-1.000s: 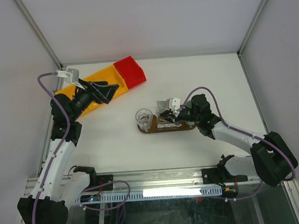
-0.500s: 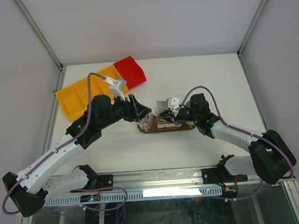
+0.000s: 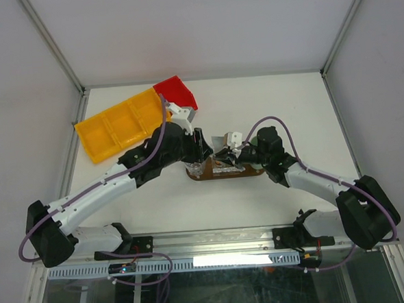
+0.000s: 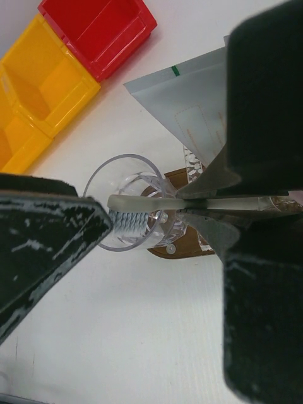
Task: Prepare toiletry sets of a toothbrush and toothpaste on the tray
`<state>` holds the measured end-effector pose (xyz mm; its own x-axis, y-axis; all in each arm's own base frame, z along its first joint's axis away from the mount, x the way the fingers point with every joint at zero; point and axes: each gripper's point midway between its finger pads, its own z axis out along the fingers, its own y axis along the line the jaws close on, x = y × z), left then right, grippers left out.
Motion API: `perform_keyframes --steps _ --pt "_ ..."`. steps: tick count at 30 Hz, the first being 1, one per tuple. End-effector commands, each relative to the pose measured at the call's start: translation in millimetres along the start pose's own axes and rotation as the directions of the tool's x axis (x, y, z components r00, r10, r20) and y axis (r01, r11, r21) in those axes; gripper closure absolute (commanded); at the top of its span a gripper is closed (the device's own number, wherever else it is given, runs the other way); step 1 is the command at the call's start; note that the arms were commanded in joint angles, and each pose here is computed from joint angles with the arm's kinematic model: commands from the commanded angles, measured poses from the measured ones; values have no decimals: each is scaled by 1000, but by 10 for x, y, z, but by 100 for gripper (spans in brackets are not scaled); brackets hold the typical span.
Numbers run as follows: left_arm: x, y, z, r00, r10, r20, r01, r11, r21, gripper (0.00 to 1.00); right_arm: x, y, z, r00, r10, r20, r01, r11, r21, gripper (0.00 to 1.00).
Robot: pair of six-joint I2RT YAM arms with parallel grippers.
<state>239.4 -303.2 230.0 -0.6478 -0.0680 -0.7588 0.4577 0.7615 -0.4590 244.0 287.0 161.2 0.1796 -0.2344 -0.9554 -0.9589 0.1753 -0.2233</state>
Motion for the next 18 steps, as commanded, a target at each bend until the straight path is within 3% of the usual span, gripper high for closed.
perform_keyframes --steps 1,9,18 --pt "-298 -164 45 996 37 76 -39 999 21 57 -282 -89 -8 996 -65 63 65 998 11 92" --pt "-148 -176 156 999 49 19 -50 998 25 59 -276 -88 -15 996 -66 64 65 998 13 92" --pt "-85 -184 175 998 67 5 -67 998 3 71 -281 -86 -16 996 -67 65 66 998 13 92"
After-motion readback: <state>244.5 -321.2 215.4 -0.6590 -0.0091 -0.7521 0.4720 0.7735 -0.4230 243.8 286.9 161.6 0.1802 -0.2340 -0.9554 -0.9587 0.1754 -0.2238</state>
